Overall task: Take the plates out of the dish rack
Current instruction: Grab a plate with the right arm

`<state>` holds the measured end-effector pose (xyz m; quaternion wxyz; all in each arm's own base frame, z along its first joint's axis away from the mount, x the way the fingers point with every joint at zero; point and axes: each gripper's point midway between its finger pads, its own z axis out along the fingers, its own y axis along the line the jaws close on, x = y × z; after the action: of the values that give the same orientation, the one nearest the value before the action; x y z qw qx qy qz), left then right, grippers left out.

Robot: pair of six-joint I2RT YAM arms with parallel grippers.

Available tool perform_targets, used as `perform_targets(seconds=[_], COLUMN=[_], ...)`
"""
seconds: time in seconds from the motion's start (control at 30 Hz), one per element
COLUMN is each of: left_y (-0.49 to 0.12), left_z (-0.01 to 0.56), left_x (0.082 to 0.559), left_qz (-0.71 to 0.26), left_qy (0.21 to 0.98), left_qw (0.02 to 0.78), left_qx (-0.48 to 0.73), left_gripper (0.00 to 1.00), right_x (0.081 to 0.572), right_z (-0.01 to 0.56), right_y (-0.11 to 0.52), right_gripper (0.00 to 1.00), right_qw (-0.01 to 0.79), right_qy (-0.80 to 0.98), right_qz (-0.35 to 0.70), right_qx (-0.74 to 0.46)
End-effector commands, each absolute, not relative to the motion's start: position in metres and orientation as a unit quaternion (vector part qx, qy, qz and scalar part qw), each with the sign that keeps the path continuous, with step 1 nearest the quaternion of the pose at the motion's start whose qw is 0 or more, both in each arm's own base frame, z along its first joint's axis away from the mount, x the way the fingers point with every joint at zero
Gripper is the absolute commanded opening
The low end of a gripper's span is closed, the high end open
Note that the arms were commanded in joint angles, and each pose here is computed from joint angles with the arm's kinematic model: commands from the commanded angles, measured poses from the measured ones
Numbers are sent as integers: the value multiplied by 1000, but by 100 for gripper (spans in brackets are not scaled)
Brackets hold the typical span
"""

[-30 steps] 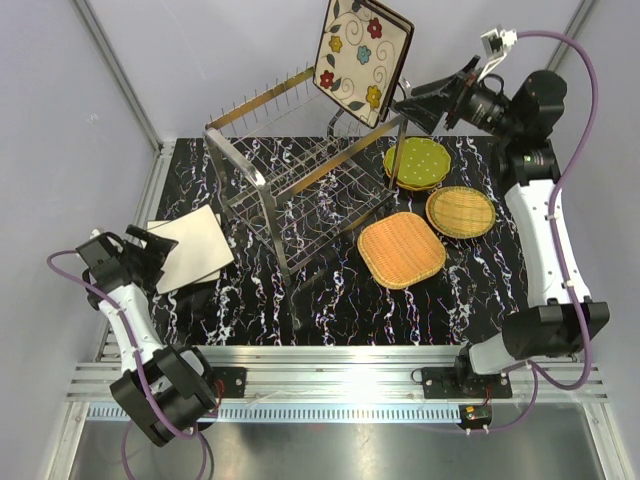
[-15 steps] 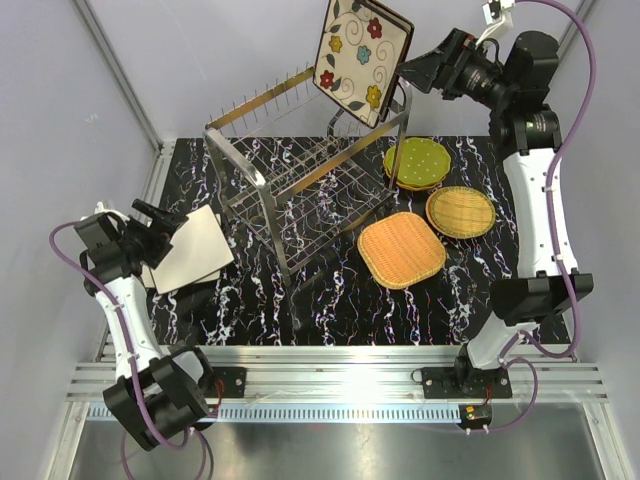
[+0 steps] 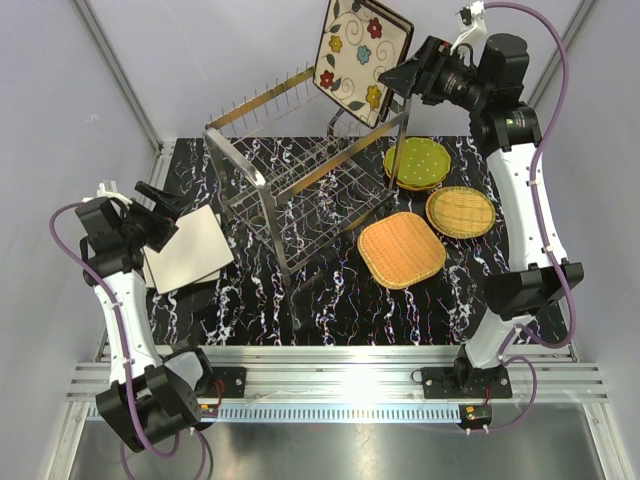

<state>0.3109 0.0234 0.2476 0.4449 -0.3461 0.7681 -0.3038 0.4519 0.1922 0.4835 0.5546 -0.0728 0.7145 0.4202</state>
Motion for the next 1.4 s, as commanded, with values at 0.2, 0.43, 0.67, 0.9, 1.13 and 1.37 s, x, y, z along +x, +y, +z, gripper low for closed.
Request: perform_targets(seconds=[0.2, 0.43, 0.67, 0.9, 1.13, 1.37], left_y=[19, 19, 20, 19, 20, 19], left_z=[279, 278, 281, 281, 280, 282], left_x=[316, 316, 316, 315, 315, 315], left_qz=[-321, -322, -322, -321, -321, -322], left_qy=[752, 752, 750, 750, 751, 750], left_qw=[477, 477, 479, 479, 479, 480], left_qx=[-322, -323, -323, -323, -324, -322], left_gripper=[96, 96, 97, 97, 97, 98], right_x=[459, 465, 479, 496, 504, 513], right_z=[500, 499, 496, 479, 475, 462], right_y=[200, 203, 205, 211, 214, 213], right_gripper=[80, 79, 78, 73, 67, 63], right_qw=[589, 599, 623, 649, 689, 705], right_qy=[695, 693, 696, 705, 679, 669], right_qz=[403, 390, 347, 274, 232, 200], right_qx=[-90, -91, -86, -81, -104, -121])
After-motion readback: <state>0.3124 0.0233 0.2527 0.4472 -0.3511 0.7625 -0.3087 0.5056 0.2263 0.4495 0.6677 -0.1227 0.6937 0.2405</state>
